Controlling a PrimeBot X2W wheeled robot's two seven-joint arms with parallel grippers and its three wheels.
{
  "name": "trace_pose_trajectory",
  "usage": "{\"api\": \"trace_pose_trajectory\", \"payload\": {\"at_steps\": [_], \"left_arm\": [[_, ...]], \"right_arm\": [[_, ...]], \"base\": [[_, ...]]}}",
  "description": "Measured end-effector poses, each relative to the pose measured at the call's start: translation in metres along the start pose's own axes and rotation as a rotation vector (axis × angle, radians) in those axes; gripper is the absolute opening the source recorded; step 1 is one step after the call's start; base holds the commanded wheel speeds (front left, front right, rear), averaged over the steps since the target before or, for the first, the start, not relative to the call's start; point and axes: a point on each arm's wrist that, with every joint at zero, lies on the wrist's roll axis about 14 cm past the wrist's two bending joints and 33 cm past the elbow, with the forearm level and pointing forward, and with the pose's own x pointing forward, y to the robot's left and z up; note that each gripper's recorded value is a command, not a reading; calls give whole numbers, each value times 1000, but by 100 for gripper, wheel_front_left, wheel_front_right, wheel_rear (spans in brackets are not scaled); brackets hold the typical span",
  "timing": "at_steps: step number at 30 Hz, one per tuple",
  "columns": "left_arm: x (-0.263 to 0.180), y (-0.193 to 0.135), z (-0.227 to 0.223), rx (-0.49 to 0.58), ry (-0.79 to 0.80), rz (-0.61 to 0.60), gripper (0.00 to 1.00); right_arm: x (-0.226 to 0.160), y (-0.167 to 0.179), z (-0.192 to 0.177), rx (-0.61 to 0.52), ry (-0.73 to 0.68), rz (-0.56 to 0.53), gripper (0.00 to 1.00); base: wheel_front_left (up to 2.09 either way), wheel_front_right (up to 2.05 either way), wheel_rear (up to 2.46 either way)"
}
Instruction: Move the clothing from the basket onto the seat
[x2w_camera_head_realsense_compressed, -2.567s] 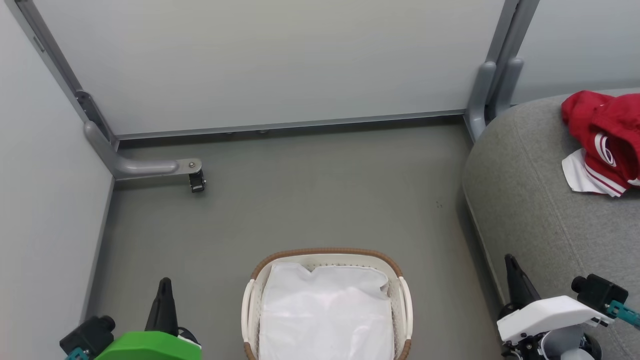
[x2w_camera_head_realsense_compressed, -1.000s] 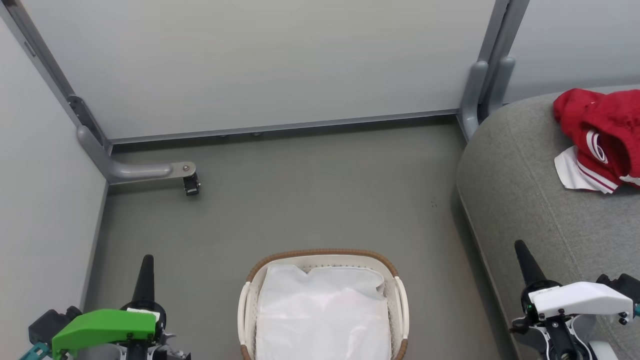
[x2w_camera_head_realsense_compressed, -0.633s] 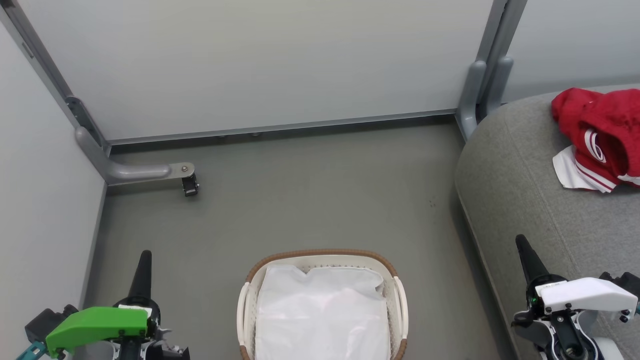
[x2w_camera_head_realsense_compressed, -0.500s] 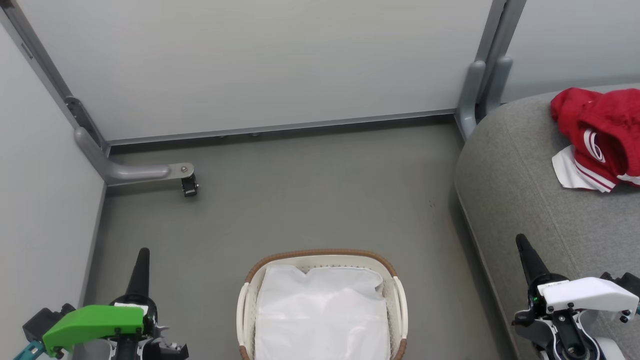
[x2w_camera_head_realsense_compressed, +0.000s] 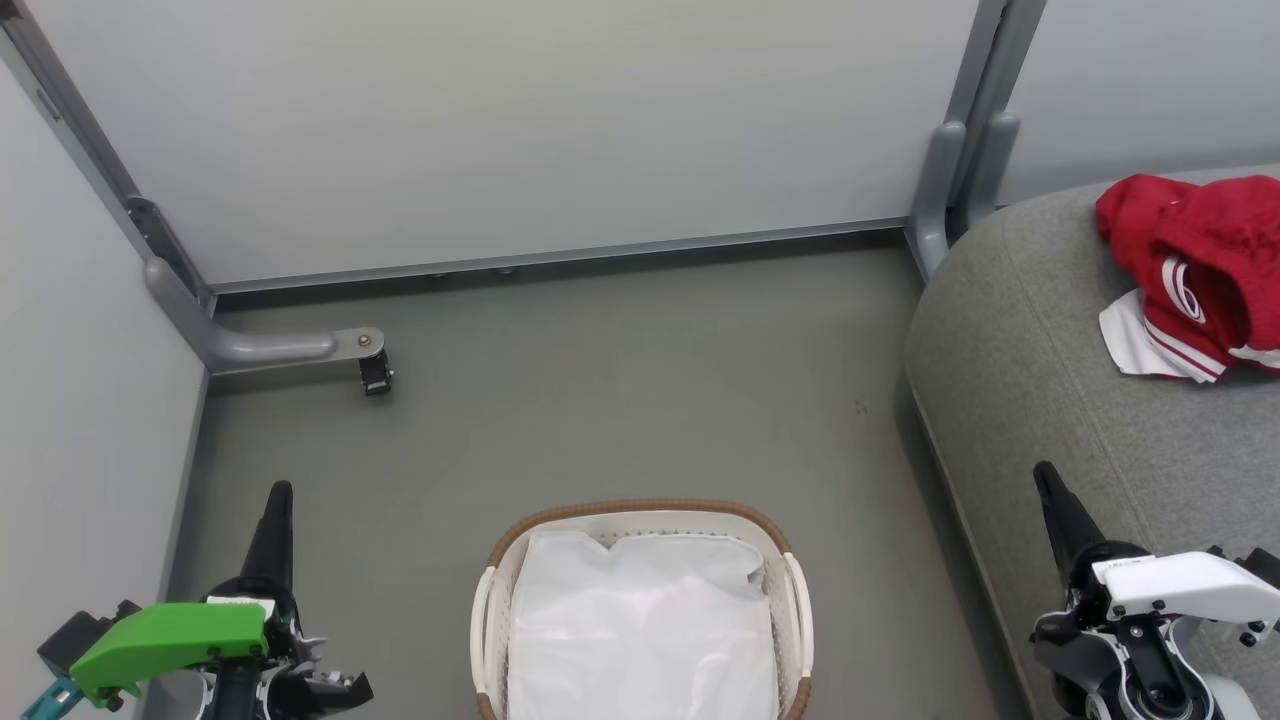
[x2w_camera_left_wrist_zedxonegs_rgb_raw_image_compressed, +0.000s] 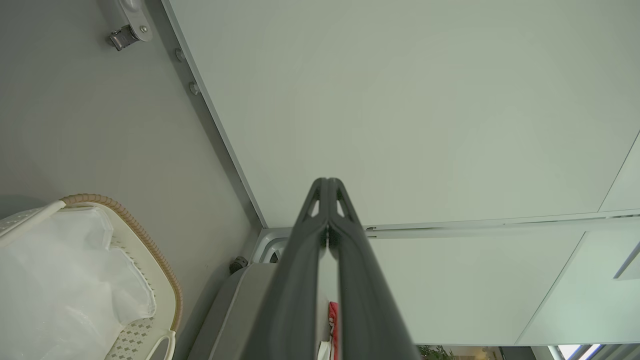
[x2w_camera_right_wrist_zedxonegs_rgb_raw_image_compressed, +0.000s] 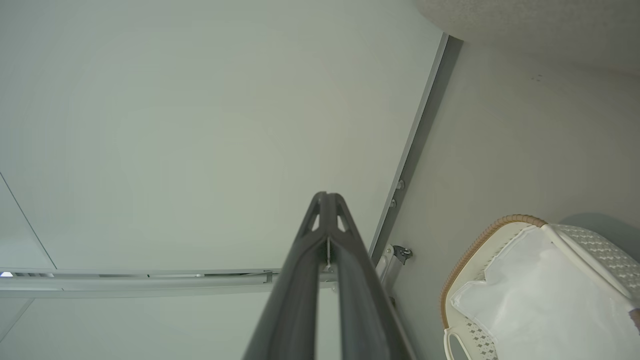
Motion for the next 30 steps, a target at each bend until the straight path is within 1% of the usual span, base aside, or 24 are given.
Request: {"api": "trace_pose_trajectory", "payload": {"at_steps": [18,30], "left_arm": [[5,-11,3,-112,4,-44,0],[6,-13,3,-115,4,-48,0]], "right_arm": [[1,9,6,119,-5,33,0],[1,9,6,120,-6,34,0]], "base": [[0,0,0],[0,0,0]]}}
